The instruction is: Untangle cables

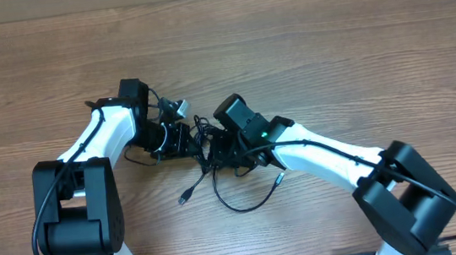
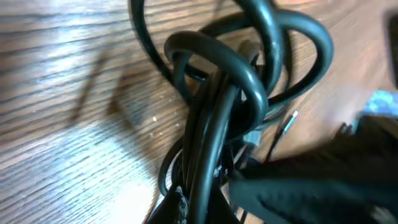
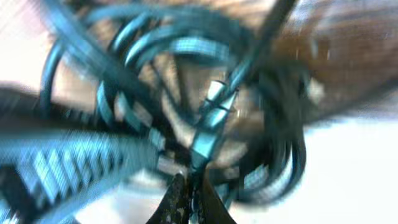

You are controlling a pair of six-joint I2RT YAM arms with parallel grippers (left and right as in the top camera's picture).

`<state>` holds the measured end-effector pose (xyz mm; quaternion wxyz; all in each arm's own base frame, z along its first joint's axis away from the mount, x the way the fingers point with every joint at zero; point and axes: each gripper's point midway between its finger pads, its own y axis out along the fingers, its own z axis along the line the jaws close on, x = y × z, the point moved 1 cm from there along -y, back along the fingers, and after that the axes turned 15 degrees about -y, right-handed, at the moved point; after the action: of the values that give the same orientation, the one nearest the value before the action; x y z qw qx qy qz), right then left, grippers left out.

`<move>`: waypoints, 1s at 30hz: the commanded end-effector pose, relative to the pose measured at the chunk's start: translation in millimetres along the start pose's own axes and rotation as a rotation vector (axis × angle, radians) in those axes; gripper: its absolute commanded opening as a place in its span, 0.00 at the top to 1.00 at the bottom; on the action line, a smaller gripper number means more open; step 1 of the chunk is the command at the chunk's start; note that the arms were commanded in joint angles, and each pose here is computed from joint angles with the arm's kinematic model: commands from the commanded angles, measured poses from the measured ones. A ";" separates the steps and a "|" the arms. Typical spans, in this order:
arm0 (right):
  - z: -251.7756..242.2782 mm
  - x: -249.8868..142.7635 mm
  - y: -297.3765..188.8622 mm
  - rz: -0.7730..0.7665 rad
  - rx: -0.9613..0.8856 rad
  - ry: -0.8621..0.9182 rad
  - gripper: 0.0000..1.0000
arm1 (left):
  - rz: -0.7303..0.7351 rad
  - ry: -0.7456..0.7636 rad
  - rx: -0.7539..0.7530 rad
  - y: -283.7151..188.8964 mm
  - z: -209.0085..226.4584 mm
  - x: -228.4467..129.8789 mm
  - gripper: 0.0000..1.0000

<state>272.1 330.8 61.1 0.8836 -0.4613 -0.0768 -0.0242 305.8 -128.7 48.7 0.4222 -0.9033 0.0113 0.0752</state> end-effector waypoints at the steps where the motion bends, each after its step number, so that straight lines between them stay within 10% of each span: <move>1: 46.7 -10.0 -29.0 0.045 0.160 -0.105 0.96 | -0.020 -0.056 0.036 -0.7 4.2 5.6 0.96; 8: 38.3 -67.0 -15.1 0.158 -0.001 -0.152 0.96 | -0.023 -0.053 0.037 -0.7 4.3 6.4 0.96; 18: -38.6 17.1 -42.6 -0.018 -0.119 0.076 0.95 | -0.024 -0.052 0.037 -0.7 4.3 6.7 0.96; 30: 10.6 -99.7 -13.5 0.245 -0.135 -0.142 0.96 | -0.026 -0.051 0.039 -0.8 4.7 7.2 0.96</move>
<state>176.8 325.8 56.3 0.8365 -0.5331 -0.0691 0.1062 309.5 -124.4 44.8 0.4383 -0.8943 -0.0058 0.0905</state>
